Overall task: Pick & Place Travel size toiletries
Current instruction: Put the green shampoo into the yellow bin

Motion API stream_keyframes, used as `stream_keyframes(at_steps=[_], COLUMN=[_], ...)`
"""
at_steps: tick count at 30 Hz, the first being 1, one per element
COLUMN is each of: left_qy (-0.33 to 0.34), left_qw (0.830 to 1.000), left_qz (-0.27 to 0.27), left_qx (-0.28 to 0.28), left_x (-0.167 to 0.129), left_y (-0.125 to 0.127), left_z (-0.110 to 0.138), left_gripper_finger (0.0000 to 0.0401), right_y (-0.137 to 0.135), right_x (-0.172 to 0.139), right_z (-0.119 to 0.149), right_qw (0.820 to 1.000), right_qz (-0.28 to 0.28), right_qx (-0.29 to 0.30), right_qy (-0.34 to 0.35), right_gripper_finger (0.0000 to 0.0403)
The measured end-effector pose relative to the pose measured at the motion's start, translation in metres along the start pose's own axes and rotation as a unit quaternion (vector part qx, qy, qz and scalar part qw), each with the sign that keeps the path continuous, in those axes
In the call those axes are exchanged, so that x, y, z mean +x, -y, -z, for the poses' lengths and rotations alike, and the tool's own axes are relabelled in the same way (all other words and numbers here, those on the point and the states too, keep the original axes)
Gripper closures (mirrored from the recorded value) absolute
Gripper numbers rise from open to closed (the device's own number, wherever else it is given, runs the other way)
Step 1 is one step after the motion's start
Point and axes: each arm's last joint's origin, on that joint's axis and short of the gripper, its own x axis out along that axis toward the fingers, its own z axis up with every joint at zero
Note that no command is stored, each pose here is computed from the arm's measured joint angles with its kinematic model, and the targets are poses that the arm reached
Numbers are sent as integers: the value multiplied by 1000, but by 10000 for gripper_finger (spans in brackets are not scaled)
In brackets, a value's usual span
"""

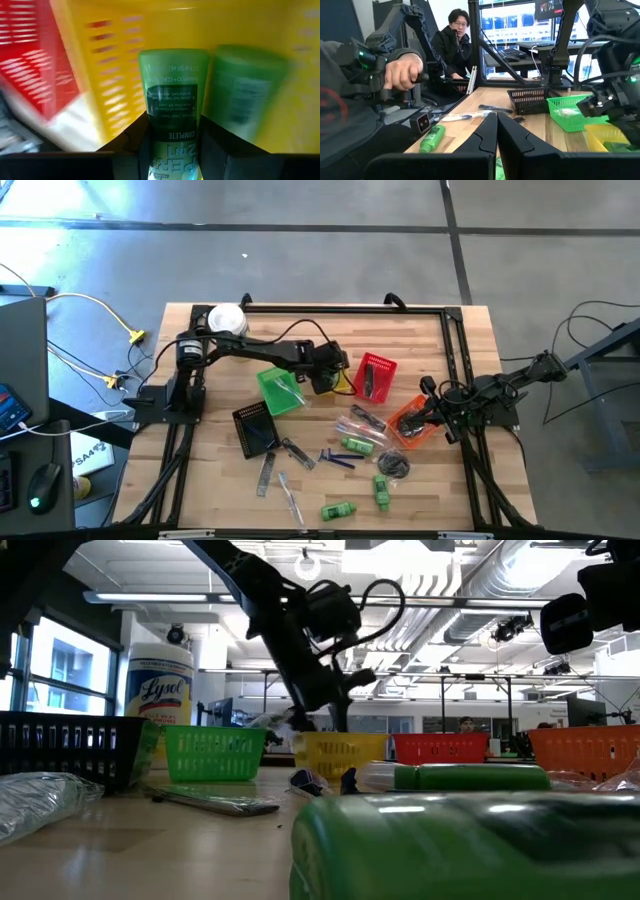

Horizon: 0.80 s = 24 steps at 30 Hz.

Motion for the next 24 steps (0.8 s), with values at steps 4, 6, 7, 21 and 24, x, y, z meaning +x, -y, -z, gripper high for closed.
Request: stream_keyframes(at_steps=[4, 6, 7, 21, 24], left_qy=[-6, -6, -6, -6, -6], left_qw=[1000, 1000, 1000, 999, 998], left_qz=[-1, -1, -1, 0, -1], left_qx=[-1, -5, -11, -54, -67], left_x=[0, 0, 0, 0, 0], left_y=[0, 0, 0, 0, 0], left_z=[1, 0, 0, 0, 0], left_gripper_finger=[288, 288, 288, 269, 234], right_y=[0, 0, 0, 0, 0], right_x=[0, 0, 0, 0, 0], right_z=[0, 0, 0, 0, 1], right_qw=[1000, 1000, 1000, 1000, 1000], right_qz=[0, 0, 0, 0, 0], right_qx=[0, 0, 0, 0, 0], right_qy=[0, -1, -1, -2, -3], right_gripper_finger=[400, 400, 400, 400, 400])
